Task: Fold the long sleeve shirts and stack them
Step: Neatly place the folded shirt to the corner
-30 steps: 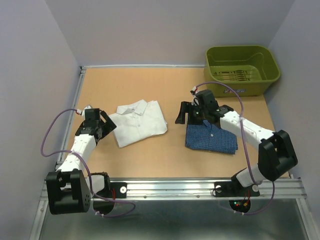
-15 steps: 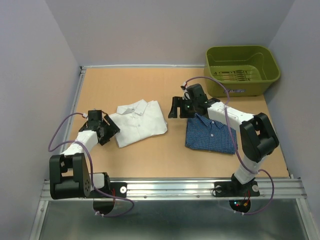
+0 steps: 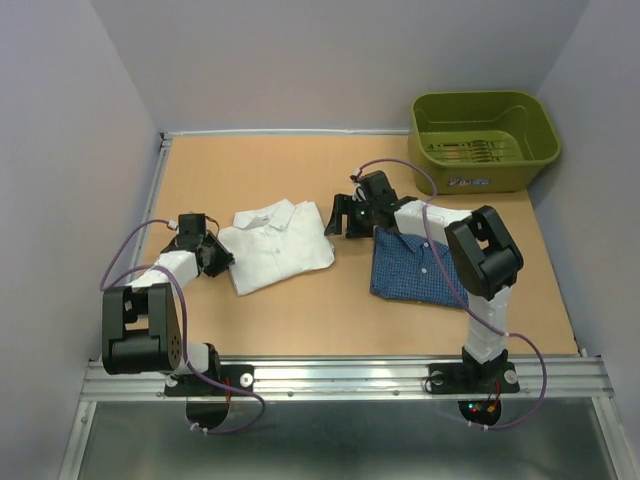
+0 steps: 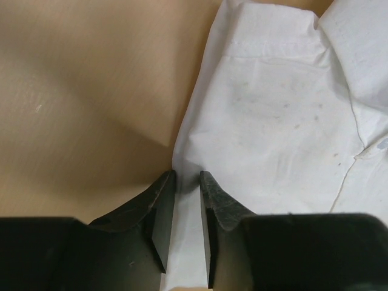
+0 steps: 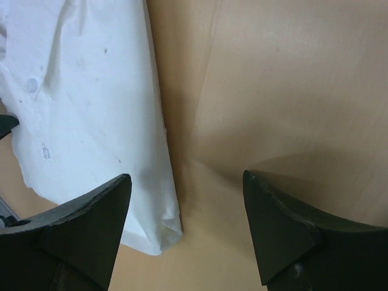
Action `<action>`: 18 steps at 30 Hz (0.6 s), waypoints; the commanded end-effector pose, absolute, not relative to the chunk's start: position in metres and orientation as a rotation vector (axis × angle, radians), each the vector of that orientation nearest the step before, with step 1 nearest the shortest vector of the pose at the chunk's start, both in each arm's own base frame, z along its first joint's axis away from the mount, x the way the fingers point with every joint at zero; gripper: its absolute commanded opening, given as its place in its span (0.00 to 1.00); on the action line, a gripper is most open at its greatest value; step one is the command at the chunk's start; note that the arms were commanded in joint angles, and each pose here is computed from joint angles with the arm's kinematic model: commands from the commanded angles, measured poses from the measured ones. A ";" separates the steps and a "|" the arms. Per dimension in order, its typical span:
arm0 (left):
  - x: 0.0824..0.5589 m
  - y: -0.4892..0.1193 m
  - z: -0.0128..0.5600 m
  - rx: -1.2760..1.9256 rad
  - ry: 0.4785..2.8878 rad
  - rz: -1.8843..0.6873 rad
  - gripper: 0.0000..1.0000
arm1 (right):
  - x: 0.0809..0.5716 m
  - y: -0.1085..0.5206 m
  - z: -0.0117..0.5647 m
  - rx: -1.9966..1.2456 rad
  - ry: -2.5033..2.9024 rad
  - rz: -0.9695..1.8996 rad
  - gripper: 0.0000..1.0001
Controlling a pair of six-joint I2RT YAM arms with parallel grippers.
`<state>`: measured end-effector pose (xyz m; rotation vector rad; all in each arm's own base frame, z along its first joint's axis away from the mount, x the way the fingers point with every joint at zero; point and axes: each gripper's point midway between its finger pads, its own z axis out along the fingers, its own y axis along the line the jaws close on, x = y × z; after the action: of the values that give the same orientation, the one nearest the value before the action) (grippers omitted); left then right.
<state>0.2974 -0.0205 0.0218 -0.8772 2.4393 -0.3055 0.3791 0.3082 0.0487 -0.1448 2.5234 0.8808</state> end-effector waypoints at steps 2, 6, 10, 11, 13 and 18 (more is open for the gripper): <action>0.282 -0.025 0.008 -0.870 2.528 -0.286 0.29 | 0.393 0.336 0.053 -0.147 2.472 0.948 0.77; 0.283 -0.026 0.007 -0.856 2.539 -0.285 0.21 | 0.385 0.343 0.028 -0.135 2.528 0.954 0.74; 0.281 -0.026 0.005 -0.854 2.550 -0.280 0.20 | 0.379 0.346 0.008 -0.129 2.570 0.947 0.68; 0.280 -0.026 0.004 -0.856 2.553 -0.277 0.20 | 0.379 0.348 0.006 -0.129 2.575 0.953 0.67; 0.281 -0.026 0.003 -0.854 2.556 -0.277 0.20 | 0.375 0.352 -0.003 -0.137 2.594 0.961 0.62; 0.281 -0.026 0.003 -0.851 2.561 -0.277 0.19 | 0.369 0.357 -0.018 -0.151 2.627 0.972 0.51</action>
<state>0.3003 -0.0256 0.0186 -0.8575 2.4598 -0.3259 0.3971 0.3631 0.0384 -0.1559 2.4462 1.0533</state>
